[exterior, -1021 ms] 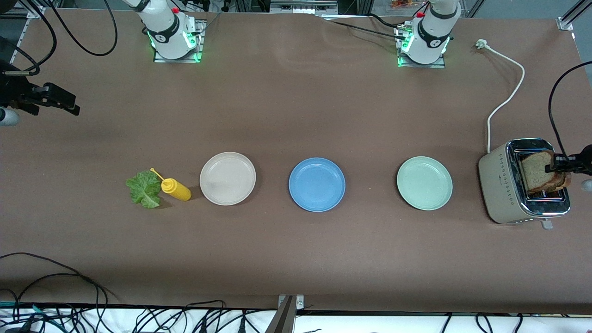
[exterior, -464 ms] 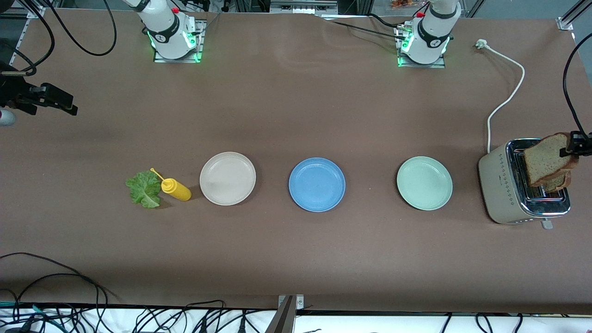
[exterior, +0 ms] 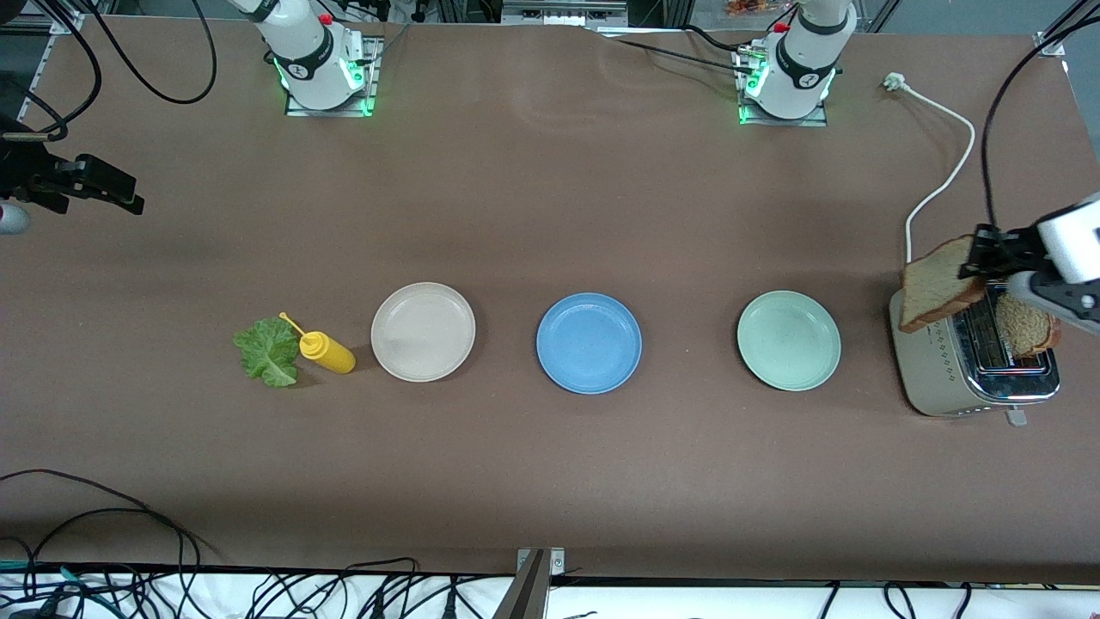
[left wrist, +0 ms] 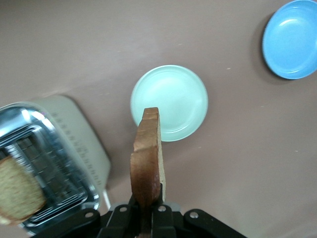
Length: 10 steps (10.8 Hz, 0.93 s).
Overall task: Make sandwich in blue plate with both arms
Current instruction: 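Carry the bread slice with the left gripper over the blue plate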
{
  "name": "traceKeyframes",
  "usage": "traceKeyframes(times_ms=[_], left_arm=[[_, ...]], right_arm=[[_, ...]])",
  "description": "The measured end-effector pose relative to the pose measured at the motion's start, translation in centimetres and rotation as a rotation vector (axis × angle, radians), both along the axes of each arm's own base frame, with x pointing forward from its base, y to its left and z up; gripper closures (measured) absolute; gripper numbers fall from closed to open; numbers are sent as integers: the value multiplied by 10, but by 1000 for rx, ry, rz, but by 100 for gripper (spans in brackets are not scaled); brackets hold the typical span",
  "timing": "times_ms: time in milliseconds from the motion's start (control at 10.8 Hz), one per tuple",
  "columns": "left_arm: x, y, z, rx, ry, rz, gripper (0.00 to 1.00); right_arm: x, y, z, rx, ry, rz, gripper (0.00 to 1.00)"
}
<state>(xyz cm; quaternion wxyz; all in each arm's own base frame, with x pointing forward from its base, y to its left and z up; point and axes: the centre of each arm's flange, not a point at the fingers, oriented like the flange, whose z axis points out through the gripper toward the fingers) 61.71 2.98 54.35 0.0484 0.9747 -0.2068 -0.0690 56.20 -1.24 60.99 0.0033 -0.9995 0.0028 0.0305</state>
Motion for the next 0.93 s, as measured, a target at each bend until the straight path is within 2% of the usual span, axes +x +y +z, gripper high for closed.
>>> traceKeyframes(times_ms=[186,371,557,649,928], left_arm=[[0,-53,-11,-90,41,25,90],[2,-108,-36,-191,121,53,90],[6,-161,-72,-253,195,31,90],[9,-182,-91,-287,216,23,90],[18,-242,-136,-394,224,16,90]], right_arm=[[0,0,0,0,0,0,0],[0,0,0,0,1,0,0],[0,0,0,0,1,0,0],[0,0,0,0,2,0,0],[0,0,-1,0,3,0,0]])
